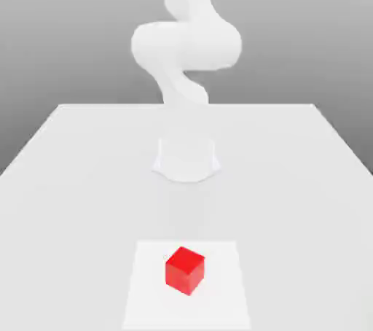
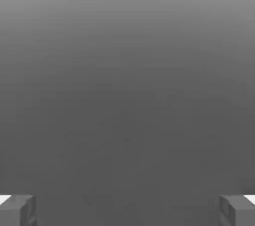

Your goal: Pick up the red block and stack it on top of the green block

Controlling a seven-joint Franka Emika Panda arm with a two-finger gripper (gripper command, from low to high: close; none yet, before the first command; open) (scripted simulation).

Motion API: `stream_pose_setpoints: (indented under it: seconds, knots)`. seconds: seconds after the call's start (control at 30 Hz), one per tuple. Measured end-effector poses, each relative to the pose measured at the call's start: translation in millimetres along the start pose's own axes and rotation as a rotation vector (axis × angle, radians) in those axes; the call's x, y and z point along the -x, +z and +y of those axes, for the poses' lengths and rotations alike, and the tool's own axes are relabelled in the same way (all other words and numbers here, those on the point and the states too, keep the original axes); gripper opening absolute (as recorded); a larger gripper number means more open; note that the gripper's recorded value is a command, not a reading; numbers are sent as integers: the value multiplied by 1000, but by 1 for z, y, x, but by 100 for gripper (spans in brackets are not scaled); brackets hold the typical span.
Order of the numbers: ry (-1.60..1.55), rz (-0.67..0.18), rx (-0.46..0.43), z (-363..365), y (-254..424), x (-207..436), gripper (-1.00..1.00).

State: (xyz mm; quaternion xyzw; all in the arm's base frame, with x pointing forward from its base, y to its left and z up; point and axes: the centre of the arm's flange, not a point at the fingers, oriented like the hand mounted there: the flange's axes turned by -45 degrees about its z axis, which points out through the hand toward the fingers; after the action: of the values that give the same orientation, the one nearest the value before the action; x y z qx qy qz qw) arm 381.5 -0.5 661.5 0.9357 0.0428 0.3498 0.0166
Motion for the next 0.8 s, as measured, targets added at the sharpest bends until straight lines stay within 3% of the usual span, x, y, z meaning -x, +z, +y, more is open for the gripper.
stream_pose_setpoints:
  seconds: [0.27,0.57,0.67,0.8]
  knots:
    - [-353,-272,-72,-6,181,66,0]
    - [-721,-537,-268,-18,320,207,0]
    - [-833,-611,-355,-23,349,262,0]
    - [-863,-631,-382,-26,382,298,0]
